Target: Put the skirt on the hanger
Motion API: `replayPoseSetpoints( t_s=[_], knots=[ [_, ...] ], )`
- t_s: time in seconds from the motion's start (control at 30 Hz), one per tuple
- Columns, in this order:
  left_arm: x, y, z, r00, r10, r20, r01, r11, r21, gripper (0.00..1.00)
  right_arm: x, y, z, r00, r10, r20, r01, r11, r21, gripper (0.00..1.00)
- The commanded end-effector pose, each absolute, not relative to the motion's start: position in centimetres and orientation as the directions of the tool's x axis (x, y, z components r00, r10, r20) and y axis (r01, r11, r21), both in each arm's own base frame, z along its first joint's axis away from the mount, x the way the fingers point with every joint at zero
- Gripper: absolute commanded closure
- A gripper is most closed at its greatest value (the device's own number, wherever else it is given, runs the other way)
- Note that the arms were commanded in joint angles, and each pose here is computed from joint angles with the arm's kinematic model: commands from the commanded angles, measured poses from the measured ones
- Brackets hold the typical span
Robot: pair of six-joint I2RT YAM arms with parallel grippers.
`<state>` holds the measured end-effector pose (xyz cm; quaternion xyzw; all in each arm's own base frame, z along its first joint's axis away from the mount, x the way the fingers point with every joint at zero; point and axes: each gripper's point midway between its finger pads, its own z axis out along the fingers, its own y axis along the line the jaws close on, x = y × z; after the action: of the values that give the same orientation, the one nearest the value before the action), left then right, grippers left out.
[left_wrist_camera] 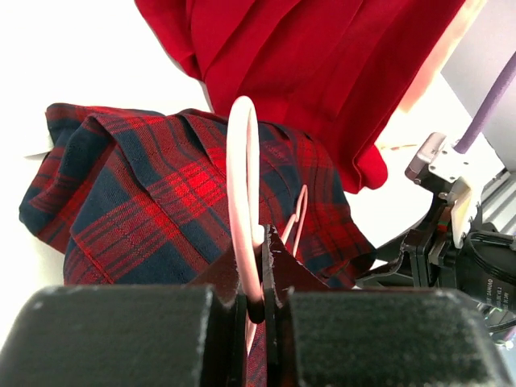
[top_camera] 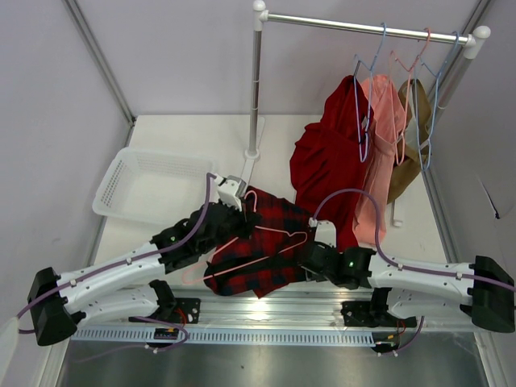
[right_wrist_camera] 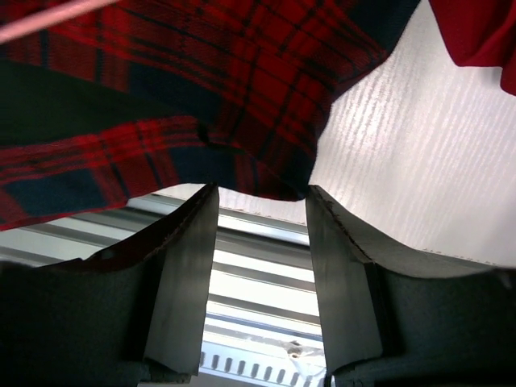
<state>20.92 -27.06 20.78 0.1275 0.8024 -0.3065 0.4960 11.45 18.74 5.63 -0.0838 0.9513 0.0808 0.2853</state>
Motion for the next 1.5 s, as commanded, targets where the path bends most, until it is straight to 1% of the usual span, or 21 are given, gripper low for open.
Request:
replayPoseSetpoints(
  t_s=[0.0,0.07,0.1,0.2,0.3,0.47,0.6,0.8,0.87,1.0,1.07,1.23,1.37,1.47],
  knots=[
    [21.5,-26.9,22.0,-0.431,-0.127,-0.894,0.523,0.772,-0.362,1.00,12.6,20.7,8.0,-0.797,0.002,-0.603,-0.148,0.969,0.200,0.48],
    [21.4,-27.0,21.8,-0.435,-0.127,-0.892,0.525,0.769,-0.365,1.00,12.4,20.7,7.4,-0.809,0.020,-0.588,-0.126,0.970,0.206,0.51],
    [21.5,-27.1,21.8,-0.433,-0.129,-0.892,0.525,0.768,-0.366,1.00,12.4,21.0,7.1,-0.812,0.026,-0.584,-0.119,0.971,0.209,0.55],
    [21.4,-27.2,21.8,-0.436,-0.130,-0.890,0.529,0.763,-0.371,1.00,12.5,21.9,6.4,-0.819,0.066,-0.569,-0.088,0.967,0.239,0.63],
    [21.3,-27.3,21.6,-0.440,-0.128,-0.889,0.531,0.761,-0.373,1.00,12.8,22.2,6.0,-0.817,0.104,-0.567,-0.048,0.968,0.246,0.65],
    [21.3,-27.5,21.8,-0.440,-0.130,-0.889,0.536,0.756,-0.375,1.00,13.2,23.0,6.6,-0.805,0.159,-0.571,-0.007,0.961,0.278,0.62],
    [21.3,-27.5,21.8,-0.437,-0.126,-0.891,0.538,0.757,-0.371,1.00,12.4,23.8,8.2,-0.787,0.161,-0.596,-0.029,0.955,0.296,0.62],
    [21.4,-27.6,21.9,-0.435,-0.124,-0.892,0.539,0.757,-0.368,1.00,11.2,23.5,8.6,-0.791,0.200,-0.579,0.007,0.948,0.318,0.63],
    [21.4,-27.6,21.9,-0.436,-0.121,-0.892,0.538,0.759,-0.366,1.00,10.8,23.2,8.9,-0.788,0.206,-0.581,0.008,0.946,0.324,0.61],
    [21.4,-27.6,21.8,-0.436,-0.125,-0.891,0.538,0.758,-0.369,1.00,11.0,22.6,7.6,-0.790,0.212,-0.575,0.032,0.951,0.307,0.63],
    [21.4,-27.6,21.8,-0.438,-0.123,-0.891,0.540,0.756,-0.370,1.00,11.4,22.5,7.0,-0.790,0.221,-0.571,0.044,0.951,0.307,0.66],
    [21.3,-27.5,21.9,-0.437,-0.122,-0.891,0.542,0.755,-0.370,1.00,12.6,22.2,5.4,-0.792,0.203,-0.576,0.049,0.961,0.272,0.69],
    [21.3,-27.5,22.2,-0.434,-0.125,-0.892,0.544,0.753,-0.370,1.00,13.4,22.4,5.4,-0.775,0.165,-0.610,0.019,0.971,0.238,0.69],
    [21.3,-27.5,22.1,-0.436,-0.122,-0.892,0.544,0.753,-0.369,1.00,13.6,22.1,4.9,-0.782,0.159,-0.603,0.030,0.975,0.218,0.69]
  ],
)
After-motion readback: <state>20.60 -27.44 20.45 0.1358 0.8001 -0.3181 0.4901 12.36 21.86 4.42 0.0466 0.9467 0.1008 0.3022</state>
